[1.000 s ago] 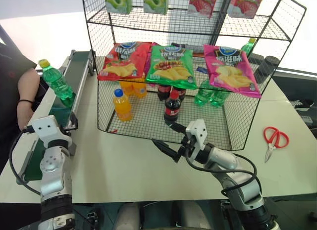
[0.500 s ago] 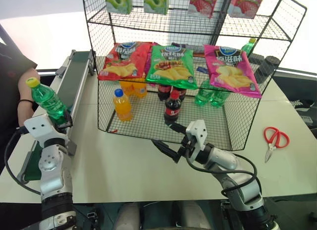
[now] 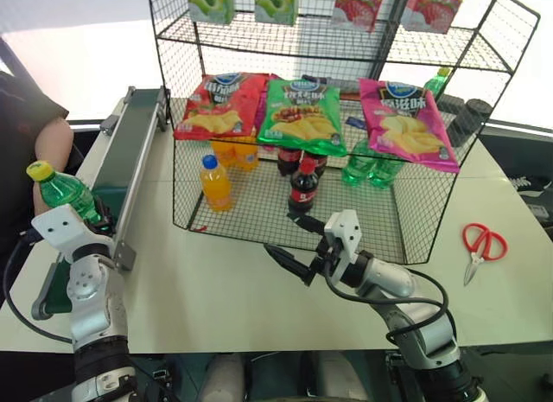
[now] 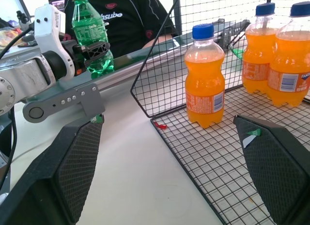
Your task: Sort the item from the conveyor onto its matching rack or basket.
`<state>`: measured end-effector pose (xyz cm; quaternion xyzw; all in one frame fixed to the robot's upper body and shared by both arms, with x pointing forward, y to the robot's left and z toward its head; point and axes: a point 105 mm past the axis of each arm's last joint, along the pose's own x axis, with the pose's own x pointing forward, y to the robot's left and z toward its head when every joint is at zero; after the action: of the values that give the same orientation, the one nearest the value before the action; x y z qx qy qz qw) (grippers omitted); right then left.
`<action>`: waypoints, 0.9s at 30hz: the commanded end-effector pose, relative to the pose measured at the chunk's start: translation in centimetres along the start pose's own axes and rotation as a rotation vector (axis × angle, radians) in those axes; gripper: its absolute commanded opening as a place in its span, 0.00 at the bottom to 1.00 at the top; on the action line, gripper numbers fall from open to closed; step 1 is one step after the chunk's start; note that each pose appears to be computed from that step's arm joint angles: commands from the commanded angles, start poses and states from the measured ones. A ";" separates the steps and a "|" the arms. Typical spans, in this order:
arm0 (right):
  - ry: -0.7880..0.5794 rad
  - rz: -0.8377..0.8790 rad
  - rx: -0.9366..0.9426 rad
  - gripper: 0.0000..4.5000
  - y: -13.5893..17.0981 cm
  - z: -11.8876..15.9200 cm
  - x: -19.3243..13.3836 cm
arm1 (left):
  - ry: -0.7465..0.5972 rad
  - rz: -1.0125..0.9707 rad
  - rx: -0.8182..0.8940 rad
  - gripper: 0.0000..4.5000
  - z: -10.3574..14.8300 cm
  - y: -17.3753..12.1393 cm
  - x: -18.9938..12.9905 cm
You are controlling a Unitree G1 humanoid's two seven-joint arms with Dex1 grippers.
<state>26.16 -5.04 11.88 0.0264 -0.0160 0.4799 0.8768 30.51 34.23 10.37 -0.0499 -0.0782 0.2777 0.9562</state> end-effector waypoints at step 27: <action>-0.075 0.062 -0.099 1.00 -0.1 4.3 -0.7 | -0.071 -1.388 0.039 0.59 2.9 -20.0 -14.3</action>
<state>26.30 -6.13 14.36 -0.0022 -0.0417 0.4997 0.8652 28.89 11.31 12.89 0.0293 -0.0847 -0.3594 0.9289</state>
